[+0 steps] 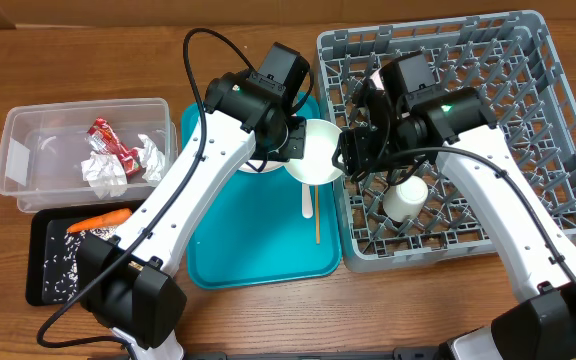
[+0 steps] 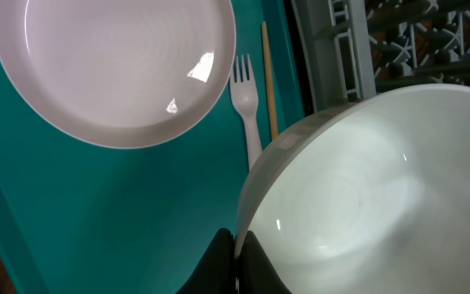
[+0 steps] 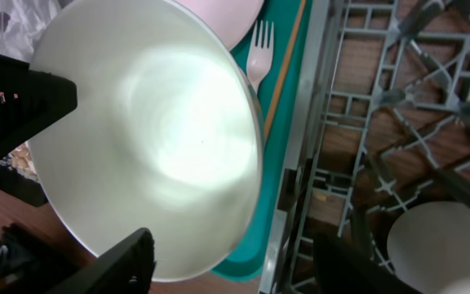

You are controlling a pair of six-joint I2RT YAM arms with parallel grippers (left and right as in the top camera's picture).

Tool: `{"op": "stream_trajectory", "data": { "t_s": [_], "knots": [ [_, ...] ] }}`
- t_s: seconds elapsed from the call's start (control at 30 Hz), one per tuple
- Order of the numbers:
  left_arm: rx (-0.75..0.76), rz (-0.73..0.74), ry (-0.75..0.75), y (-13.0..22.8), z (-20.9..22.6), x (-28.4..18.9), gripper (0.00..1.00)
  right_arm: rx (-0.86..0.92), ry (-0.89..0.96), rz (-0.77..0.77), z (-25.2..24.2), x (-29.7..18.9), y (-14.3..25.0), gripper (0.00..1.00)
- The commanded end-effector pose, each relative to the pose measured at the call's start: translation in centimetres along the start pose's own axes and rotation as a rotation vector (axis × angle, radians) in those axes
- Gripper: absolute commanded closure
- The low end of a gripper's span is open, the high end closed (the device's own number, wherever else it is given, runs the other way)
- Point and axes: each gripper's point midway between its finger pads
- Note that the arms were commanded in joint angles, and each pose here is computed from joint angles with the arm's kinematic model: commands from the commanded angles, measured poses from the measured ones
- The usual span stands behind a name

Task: Sort waste into correct bins and load items into the dishwasher
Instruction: 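Lift the white bowl and move it right toward the right gripper, then grasp the white bowl's opposite rim with the right gripper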

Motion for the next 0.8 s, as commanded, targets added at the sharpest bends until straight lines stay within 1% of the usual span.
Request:
{"op": "stream_trajectory", "data": {
  "t_s": [0.0,0.23,0.37,0.47,0.6,0.77],
  "knots": [
    [-0.012,-0.033,0.007,-0.6,-0.2,-0.8,0.96,-0.012,0.017,0.008,0.1,0.6,0.3,0.38],
    [-0.007,-0.022,0.022,-0.4,-0.5,-0.8,0.96,-0.017,0.017,0.006,-0.3,2.2,0.5,0.49],
    [-0.007,-0.022,0.022,-0.4,-0.5,-0.8,0.96,-0.031,0.021,-0.034,-0.4,2.2,-0.5,0.53],
    [-0.008,-0.022,0.021,-0.4,-0.5,-0.8,0.96,-0.043,0.021,-0.068,-0.4,2.2,-1.4,0.59],
    [-0.007,-0.022,0.022,-0.4,-0.5,-0.8,0.96,-0.025,0.02,-0.095,-0.4,2.2,-2.1,0.63],
    [-0.004,-0.022,0.022,-0.4,-0.5,-0.8,0.96,-0.024,0.02,-0.088,-0.5,2.5,-2.1,0.65]
  ]
}}
Point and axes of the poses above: each gripper's point midway between its finger pads, its own x axis out along the fingers, its own z axis along the line the jaws close on, y = z × x, and after that the axes turned 12 degrees about -x, right-handed
